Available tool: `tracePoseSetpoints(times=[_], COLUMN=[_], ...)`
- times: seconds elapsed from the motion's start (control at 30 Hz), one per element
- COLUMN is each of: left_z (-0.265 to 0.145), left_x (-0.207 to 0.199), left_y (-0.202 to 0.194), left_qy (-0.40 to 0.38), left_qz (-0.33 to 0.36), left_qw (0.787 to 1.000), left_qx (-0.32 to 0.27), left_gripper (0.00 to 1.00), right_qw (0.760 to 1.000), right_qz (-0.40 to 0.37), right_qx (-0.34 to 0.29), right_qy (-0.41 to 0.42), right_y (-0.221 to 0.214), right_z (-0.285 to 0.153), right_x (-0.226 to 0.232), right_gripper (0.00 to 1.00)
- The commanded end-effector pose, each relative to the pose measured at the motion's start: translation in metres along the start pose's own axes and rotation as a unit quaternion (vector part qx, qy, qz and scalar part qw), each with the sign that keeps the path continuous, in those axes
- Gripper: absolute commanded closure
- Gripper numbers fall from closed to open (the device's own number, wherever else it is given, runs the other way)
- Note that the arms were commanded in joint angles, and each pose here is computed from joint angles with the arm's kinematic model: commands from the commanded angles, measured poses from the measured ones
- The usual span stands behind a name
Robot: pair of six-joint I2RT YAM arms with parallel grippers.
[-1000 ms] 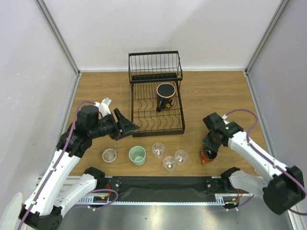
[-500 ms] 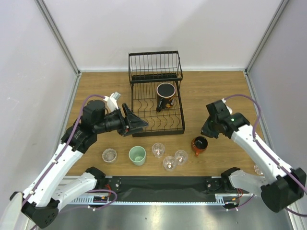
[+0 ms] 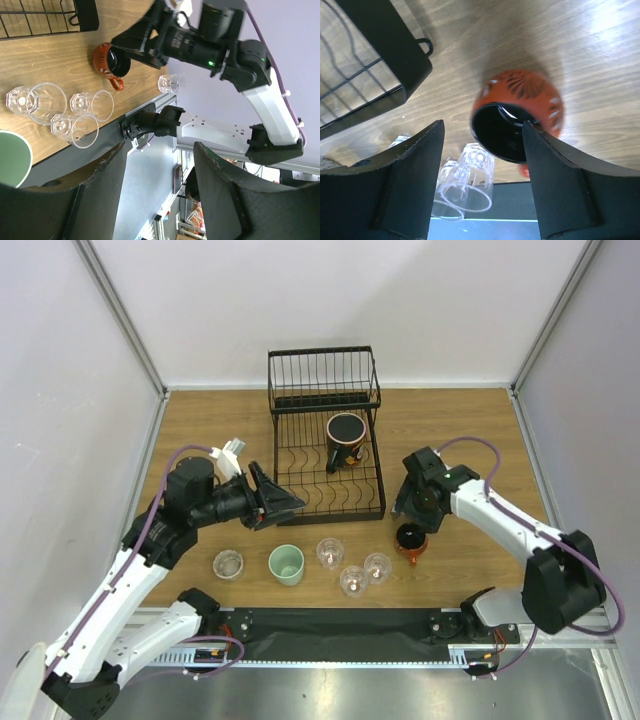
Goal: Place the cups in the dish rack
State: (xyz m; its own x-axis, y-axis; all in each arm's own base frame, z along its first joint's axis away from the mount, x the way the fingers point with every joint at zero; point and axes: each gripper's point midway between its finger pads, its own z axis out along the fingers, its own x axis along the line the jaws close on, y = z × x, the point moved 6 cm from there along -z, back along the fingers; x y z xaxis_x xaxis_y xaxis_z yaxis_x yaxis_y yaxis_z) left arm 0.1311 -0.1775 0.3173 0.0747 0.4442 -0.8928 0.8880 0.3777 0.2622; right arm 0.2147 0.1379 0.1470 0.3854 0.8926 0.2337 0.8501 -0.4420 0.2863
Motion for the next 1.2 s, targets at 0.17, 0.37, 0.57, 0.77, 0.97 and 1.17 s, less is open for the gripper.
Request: tracePoseSetpoints(times=[0.17, 0.37, 0.57, 0.77, 0.97, 1.17], left_z=[-0.006, -0.008, -0.005, 0.001, 0.016, 0.027], left_x=[-0.001, -0.004, -0.009, -0.023, -0.051, -0.094], left_y=[-0.005, -0.005, -0.005, -0.010, -0.021, -0.027], left_qy=[-0.006, -0.006, -0.013, -0.023, -0.038, -0.109], left_qz=[-0.006, -0.001, 0.005, 0.033, 0.089, 0.152], left_qw=[1.000, 1.000, 1.000, 0.999, 0.995, 0.982], left_qx=[-0.002, 0.002, 0.012, 0.022, 0.016, -0.018], left_gripper=[0.38, 0.38, 0.38, 0.38, 0.34, 0.25], right_qw=[1.000, 0.999, 0.998, 1.000, 0.994, 0.919], right_qz=[0.001, 0.011, 0.014, 0.021, -0.007, -0.026], right_qx=[0.007, 0.007, 0.007, -0.016, -0.027, -0.010], right_qy=[-0.018, -0.043, -0.060, -0.007, 0.109, 0.394], right_y=[-0.006, -0.011, -0.014, -0.010, 0.006, 0.019], right_z=[0.033, 0.044, 0.049, 0.026, -0.036, -0.147], right_x=[0.006, 0.001, -0.007, -0.011, 0.003, 0.043], right_gripper=[0.34, 0.44, 0.64, 1.00, 1.00, 1.00])
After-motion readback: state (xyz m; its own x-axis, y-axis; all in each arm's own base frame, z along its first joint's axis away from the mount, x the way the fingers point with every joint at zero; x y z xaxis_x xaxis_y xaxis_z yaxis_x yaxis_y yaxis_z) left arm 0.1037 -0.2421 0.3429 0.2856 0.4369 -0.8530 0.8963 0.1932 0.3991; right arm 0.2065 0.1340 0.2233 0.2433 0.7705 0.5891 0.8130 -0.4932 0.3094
